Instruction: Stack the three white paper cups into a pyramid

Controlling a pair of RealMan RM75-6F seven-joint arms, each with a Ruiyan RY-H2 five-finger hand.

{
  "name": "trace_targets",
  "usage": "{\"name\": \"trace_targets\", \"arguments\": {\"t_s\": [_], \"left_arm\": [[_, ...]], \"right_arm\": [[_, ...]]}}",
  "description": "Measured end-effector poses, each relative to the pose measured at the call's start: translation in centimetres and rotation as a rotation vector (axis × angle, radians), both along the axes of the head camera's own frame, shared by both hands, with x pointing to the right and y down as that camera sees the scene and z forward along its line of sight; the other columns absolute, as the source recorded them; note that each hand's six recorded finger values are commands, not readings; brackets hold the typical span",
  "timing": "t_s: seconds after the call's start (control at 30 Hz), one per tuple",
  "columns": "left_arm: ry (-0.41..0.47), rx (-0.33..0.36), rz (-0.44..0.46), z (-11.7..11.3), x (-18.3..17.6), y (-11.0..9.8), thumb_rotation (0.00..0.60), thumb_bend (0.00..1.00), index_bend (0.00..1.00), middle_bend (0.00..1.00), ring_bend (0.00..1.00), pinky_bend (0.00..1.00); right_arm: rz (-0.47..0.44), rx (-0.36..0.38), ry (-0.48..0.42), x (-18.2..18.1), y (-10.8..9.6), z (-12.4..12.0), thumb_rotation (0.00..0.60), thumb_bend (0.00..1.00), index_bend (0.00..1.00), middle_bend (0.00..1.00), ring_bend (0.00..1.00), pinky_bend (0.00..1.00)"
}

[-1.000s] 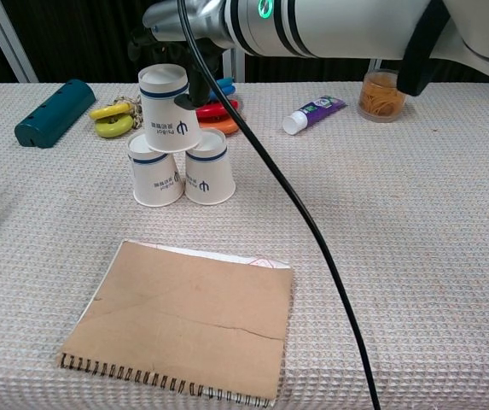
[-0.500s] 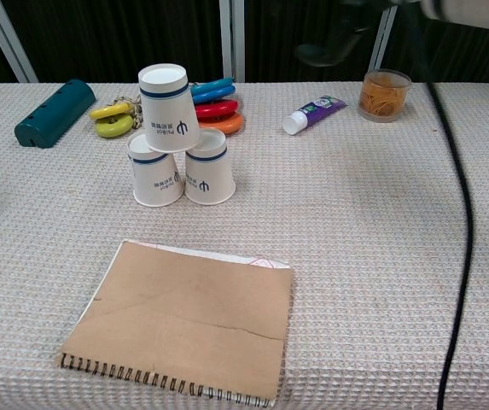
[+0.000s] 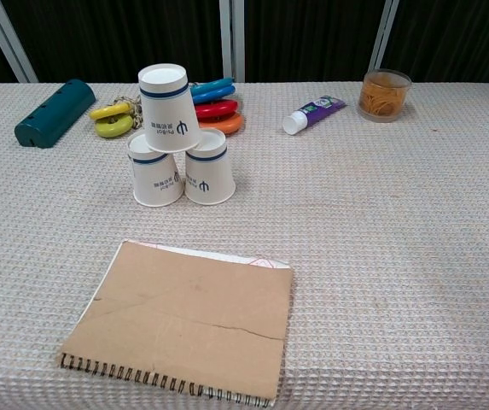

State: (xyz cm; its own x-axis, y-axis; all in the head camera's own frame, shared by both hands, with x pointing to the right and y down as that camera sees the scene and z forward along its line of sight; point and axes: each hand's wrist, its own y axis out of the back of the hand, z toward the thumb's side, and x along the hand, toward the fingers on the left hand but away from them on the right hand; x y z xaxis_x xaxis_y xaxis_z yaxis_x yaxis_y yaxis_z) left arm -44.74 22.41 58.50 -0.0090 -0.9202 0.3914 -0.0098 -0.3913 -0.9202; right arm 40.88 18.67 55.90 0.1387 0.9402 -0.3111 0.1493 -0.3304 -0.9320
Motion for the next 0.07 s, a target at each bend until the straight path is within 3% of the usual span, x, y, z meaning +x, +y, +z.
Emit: {"name": "trace_targets", "arguments": {"t_s": [0.07], "left_arm": [[0.004,-0.001,-0.01,-0.2,-0.01,0.39,0.6,0.11,0.24,0.16,0.15,0.23]], "right_arm": [[0.007,-0.012,-0.016,1.26,1.21,0.16,0.6,0.38,0.06,0.14,0.04,0.13]]}}
